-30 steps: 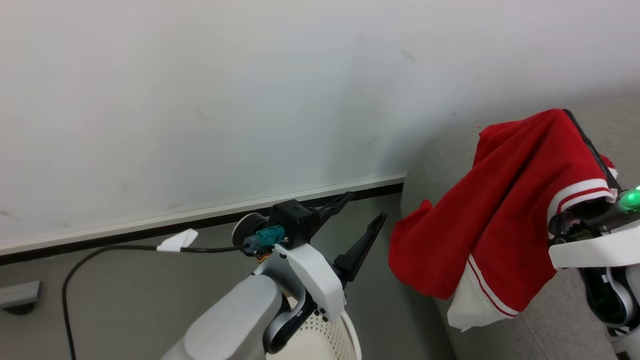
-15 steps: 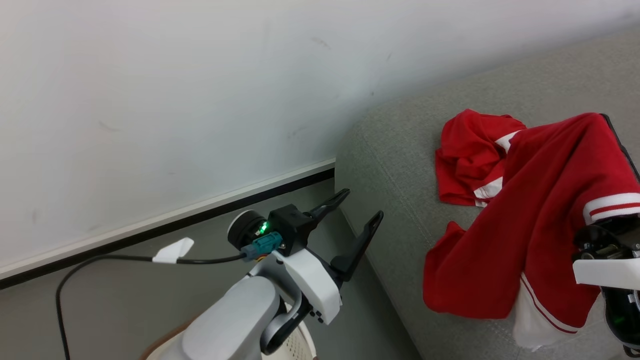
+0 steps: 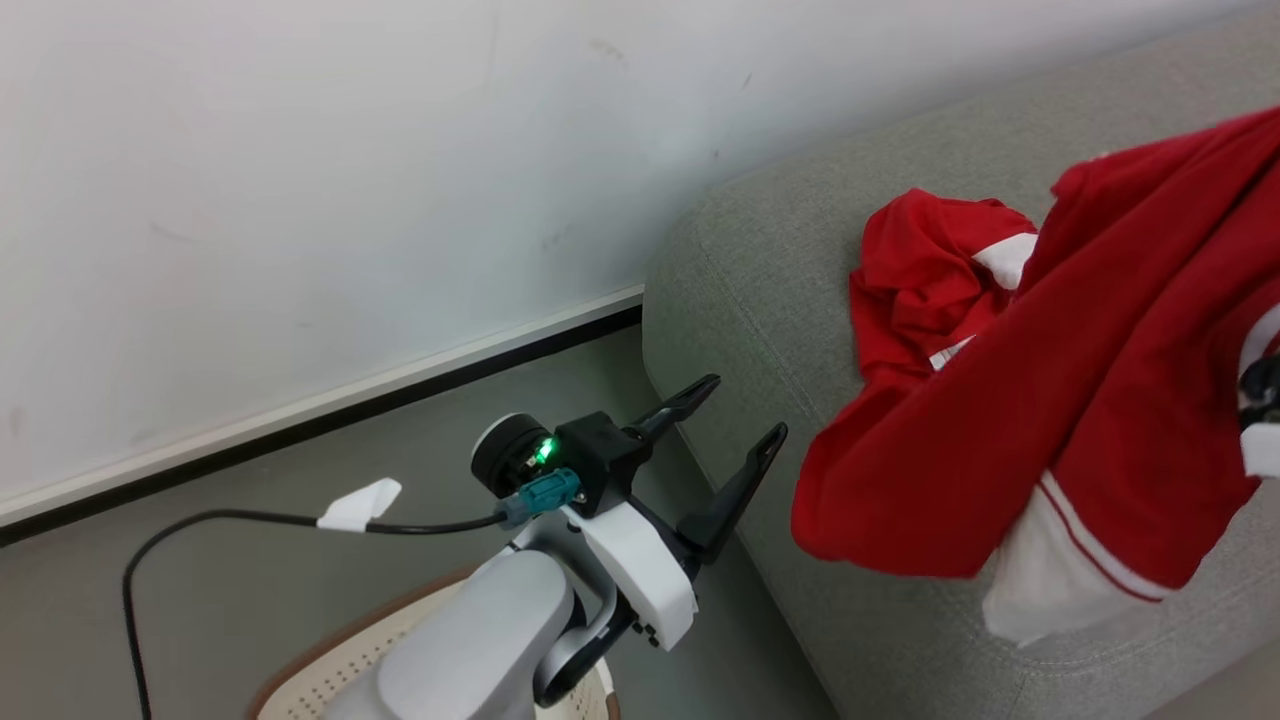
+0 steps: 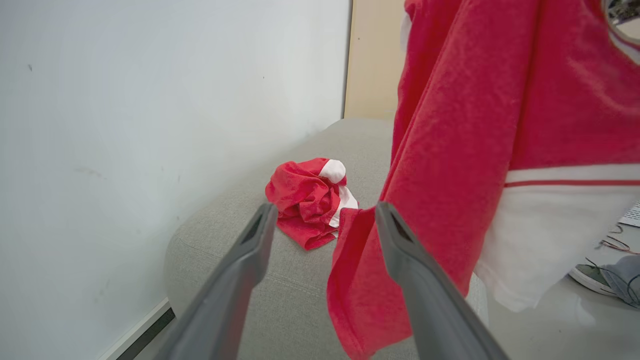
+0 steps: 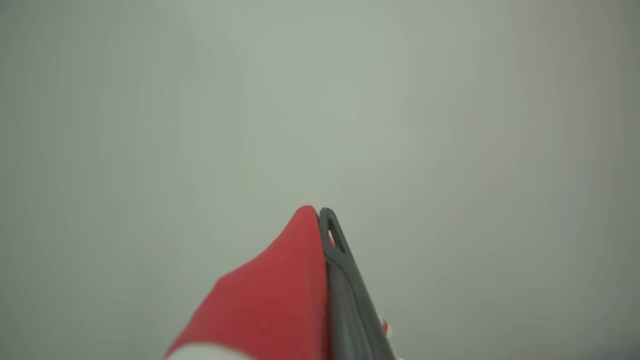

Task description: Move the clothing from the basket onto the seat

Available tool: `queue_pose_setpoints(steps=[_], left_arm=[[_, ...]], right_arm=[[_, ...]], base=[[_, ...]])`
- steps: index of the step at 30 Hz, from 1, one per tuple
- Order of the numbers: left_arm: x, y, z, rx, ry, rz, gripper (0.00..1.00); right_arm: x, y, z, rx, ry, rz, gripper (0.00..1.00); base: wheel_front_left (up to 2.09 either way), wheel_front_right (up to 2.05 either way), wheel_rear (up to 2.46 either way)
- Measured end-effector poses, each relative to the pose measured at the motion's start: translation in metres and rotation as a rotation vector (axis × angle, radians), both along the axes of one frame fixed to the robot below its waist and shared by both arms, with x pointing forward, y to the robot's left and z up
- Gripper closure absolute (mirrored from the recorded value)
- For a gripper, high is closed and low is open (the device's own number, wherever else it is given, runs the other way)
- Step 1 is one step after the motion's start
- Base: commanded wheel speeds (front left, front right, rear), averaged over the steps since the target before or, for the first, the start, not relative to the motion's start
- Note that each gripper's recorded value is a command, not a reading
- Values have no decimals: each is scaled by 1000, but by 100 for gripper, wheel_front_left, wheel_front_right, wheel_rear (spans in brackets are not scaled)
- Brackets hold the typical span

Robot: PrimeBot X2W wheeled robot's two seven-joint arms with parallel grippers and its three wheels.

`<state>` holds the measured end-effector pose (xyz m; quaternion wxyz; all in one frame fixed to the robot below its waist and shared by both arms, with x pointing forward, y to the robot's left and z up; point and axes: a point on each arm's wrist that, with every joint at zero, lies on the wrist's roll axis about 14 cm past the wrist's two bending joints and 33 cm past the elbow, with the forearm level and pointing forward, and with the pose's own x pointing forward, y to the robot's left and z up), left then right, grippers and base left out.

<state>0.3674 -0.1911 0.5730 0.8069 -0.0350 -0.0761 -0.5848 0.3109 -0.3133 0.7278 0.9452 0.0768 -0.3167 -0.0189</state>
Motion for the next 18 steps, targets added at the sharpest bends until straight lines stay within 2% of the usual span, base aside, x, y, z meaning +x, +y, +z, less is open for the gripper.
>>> queue_pose_setpoints(steps=[5,11,18], left_arm=[[9,-2,-8,3,16,-9,0],[28,3,-27,24,44,-3,0],[57,13,-58,53,91,17,0]], right_arm=[[22,-15,37,12,-52,19,100],[57,-52,68,-27,-43,-45,100],[116,-91,52,24,37,-116,100]], base=[[0,0,0],[0,0,0],[0,0,0]])
